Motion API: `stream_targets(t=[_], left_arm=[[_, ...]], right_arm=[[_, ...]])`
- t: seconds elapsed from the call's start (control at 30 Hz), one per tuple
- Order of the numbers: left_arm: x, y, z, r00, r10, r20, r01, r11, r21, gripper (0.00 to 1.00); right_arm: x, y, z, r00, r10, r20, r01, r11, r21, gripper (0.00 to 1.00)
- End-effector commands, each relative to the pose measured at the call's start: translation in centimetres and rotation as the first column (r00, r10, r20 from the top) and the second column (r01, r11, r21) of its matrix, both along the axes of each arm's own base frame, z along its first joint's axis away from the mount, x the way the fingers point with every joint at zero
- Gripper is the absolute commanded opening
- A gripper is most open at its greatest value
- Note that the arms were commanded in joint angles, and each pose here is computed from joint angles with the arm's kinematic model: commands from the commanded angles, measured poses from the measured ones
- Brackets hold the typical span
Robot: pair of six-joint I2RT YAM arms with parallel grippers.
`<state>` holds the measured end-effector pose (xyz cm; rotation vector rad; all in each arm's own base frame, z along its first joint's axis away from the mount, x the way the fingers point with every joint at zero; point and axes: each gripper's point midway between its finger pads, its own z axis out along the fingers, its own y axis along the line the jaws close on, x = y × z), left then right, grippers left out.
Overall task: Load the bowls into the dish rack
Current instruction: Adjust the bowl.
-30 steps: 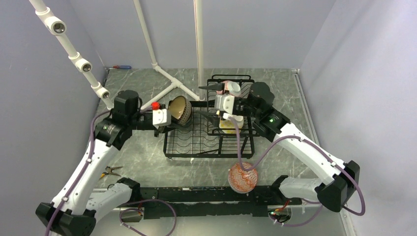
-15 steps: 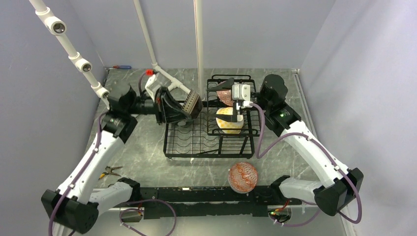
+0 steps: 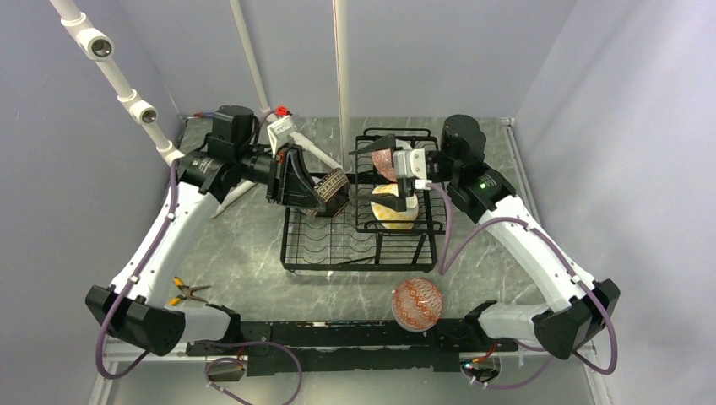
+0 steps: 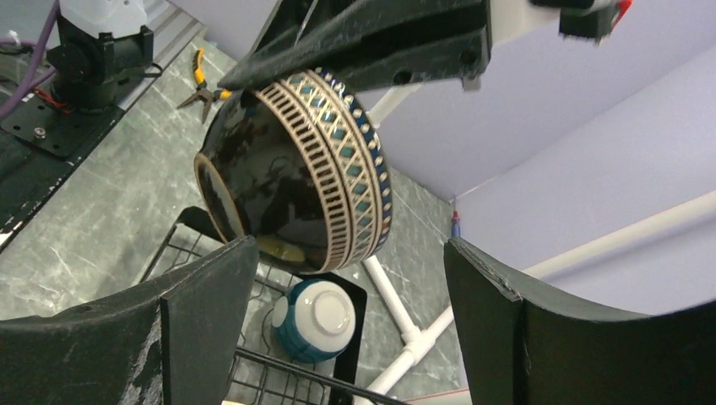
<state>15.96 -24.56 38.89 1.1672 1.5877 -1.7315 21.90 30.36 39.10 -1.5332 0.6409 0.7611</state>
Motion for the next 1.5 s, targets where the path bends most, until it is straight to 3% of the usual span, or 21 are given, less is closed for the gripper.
stream_targets(t=[0.0, 0.23, 0.47, 0.57, 0.67, 0.77, 1.03, 1.17, 1.47], left_arm=[[-1.4, 0.5, 1.6, 0.997, -0.051, 0.065, 0.054, 0.998, -0.039, 0.03], [-1.0, 0.4, 1.2, 0.995, -0.020, 0.094, 0.022, 0.999, -0.023, 0.03], [-0.2, 0.6, -0.7, 0.951, 0.014, 0.309, -0.010, 1.000, -0.012, 0.03], [0.2, 0.8, -1.4, 0.873, 0.029, 0.487, -0.015, 0.999, -0.033, 0.03], [0.3, 1.1, -1.5, 0.749, 0.035, 0.662, 0.009, 0.998, -0.063, 0.02], [0.9, 1.0, -1.6, 0.667, 0.024, 0.744, 0.036, 0.997, -0.064, 0.03], [1.2, 1.3, -4.1, 0.641, -0.141, 0.754, 0.076, 0.990, 0.121, 0.03], [0.9, 1.0, -3.6, 0.610, -0.118, 0.783, 0.069, 0.993, 0.096, 0.03], [-0.6, 0.8, -2.1, 0.602, -0.126, 0.788, 0.108, 0.991, 0.076, 0.03]], right_arm=[[-1.0, 0.8, 1.7, 0.994, 0.095, 0.049, -0.096, 0.995, 0.011, 0.86], [-1.0, 1.7, 0.1, 0.986, 0.162, -0.030, -0.164, 0.983, -0.082, 0.87], [-1.0, 1.3, -0.9, 0.990, 0.138, -0.017, -0.139, 0.981, -0.132, 0.87], [-1.5, 1.2, -0.7, 0.990, 0.140, 0.021, -0.137, 0.984, -0.117, 0.88], [-1.6, 1.2, -0.4, 0.991, 0.116, 0.073, -0.108, 0.989, -0.105, 0.88], [-1.5, 1.6, -0.4, 0.988, 0.062, 0.144, -0.046, 0.993, -0.113, 0.88], [-0.5, 2.8, -0.6, 0.942, -0.028, 0.334, 0.067, 0.992, -0.106, 0.88], [-0.6, 3.2, -1.2, 0.923, 0.006, 0.385, 0.045, 0.991, -0.124, 0.88], [-0.6, 4.4, -4.2, 0.918, 0.099, 0.385, 0.003, 0.967, -0.255, 0.87]])
